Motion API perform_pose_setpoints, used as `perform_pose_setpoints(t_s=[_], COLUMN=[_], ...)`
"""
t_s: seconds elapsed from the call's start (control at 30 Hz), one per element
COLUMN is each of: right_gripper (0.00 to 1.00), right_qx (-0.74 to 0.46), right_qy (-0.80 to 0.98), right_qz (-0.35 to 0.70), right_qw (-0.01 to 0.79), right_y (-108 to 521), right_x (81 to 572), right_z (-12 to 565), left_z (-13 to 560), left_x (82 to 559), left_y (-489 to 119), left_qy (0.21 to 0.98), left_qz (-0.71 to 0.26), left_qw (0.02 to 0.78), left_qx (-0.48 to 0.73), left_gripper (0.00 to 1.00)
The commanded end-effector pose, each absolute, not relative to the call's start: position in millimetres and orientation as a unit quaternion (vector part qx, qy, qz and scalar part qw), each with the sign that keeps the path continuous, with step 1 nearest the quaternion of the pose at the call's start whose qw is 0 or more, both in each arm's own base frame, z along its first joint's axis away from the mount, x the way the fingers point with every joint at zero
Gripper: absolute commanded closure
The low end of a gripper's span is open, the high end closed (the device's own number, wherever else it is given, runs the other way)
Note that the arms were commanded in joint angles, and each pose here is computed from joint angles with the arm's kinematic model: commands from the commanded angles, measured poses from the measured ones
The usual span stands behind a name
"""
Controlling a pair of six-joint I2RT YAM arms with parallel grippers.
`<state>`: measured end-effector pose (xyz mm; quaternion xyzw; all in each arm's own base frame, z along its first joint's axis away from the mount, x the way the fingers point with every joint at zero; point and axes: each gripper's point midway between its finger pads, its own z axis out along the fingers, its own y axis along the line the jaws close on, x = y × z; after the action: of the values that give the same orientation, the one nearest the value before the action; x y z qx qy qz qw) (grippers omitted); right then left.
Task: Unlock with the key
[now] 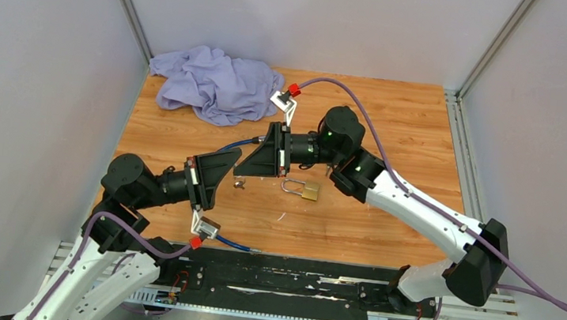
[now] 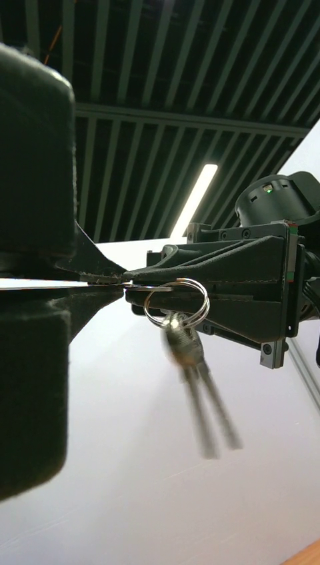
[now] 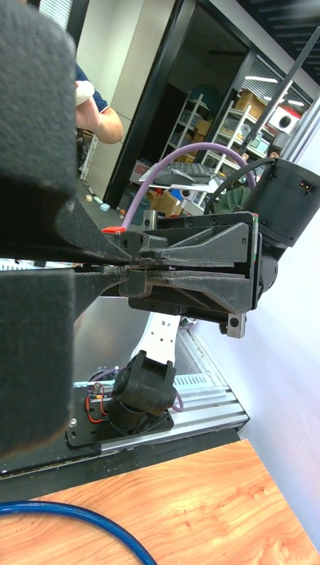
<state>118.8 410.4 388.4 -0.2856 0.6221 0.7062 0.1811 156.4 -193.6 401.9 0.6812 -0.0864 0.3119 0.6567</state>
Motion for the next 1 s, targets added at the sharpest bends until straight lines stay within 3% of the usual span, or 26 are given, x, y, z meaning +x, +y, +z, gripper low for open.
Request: perform_pose_setpoints(t_s=[0.0,0.1,0.13,0.2,0.37,0.57,0.73,0.97], right_gripper=[0.99,0.99,0.99,0.99,0.99,0.99,0.99,0.99], right_qx=[-0.289,-0.284,-0.283,-0.286,-0.304,-0.373,-0.419,-0.467], right_qy=[0.611,0.615,0.619,0.632,0.672,0.703,0.717,0.716], right_qz=[0.712,0.711,0.708,0.696,0.647,0.556,0.487,0.437], right_qw=[0.192,0.190,0.188,0.187,0.195,0.241,0.271,0.280], right_y=[403.4,397.1,395.4,391.7,376.3,355.9,344.3,341.7], right_x=[113.0,114.2,114.7,116.0,121.9,128.7,134.9,131.5], right_z=[395.9,395.0,393.1,387.5,368.5,353.7,340.9,335.3], left_z=[418.4,417.6,418.2,417.2,407.3,378.1,360.6,352.1], left_x=[153.1,158.7,159.4,162.5,174.3,176.7,164.2,149.4], left_y=[-190.8,-189.2,-188.5,-187.3,-180.2,-169.4,-178.8,-198.3], left_qy=[-0.116,-0.102,-0.097,-0.081,-0.014,0.164,0.345,0.480], left_qz=[0.358,0.360,0.358,0.350,0.319,0.162,-0.042,-0.223], left_qw=[0.648,0.646,0.648,0.649,0.637,0.608,0.597,0.545], left_qx=[0.663,0.666,0.665,0.670,0.701,0.760,0.723,0.650], left_gripper=[1.00,0.98,0.88,0.58,0.33,0.29,0.33,0.42])
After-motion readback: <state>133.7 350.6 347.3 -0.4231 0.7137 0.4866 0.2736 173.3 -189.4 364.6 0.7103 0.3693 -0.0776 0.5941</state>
